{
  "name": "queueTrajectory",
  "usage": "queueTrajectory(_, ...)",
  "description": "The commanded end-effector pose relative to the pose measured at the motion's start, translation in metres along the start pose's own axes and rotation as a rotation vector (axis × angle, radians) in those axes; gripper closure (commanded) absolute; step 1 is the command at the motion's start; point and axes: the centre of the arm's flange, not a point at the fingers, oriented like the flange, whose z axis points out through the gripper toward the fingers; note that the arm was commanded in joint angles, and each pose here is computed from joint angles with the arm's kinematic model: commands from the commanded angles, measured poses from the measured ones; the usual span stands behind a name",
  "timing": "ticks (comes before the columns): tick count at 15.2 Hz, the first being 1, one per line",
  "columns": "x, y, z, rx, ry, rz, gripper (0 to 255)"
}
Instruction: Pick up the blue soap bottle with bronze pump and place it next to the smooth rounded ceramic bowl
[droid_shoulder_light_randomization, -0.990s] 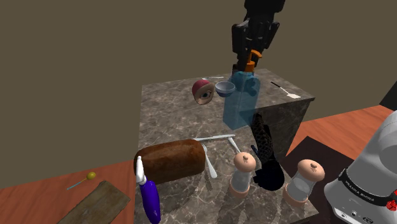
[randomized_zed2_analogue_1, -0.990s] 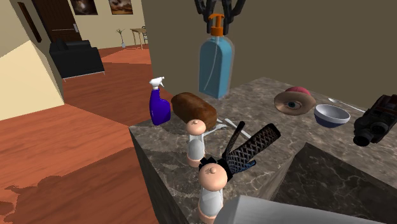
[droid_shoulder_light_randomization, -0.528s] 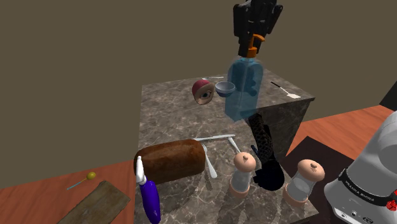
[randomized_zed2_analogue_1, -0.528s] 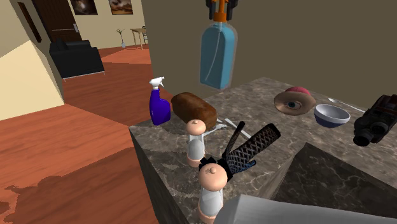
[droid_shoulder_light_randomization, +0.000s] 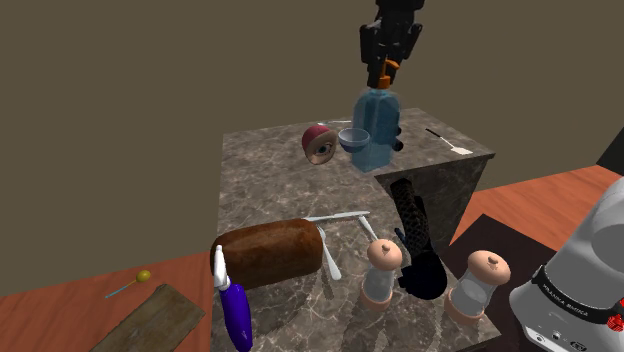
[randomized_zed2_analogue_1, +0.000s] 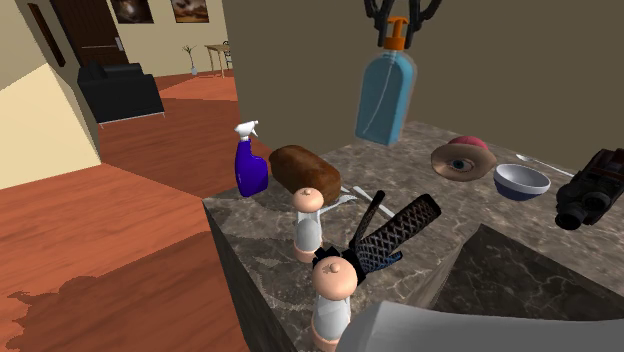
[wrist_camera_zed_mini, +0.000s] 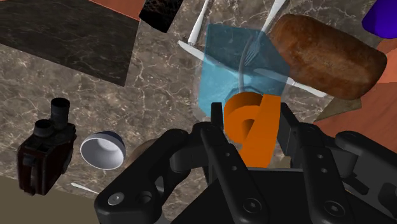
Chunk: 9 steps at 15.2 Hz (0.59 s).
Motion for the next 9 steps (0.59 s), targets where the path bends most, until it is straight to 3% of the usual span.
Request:
queueTrajectory(1, 0.017, 0.018, 0.008, 0.0, 0.001, -0.001, 255)
queueTrajectory(9, 0.086, 0.09, 0.042, 0.0, 0.001, -0.001, 255)
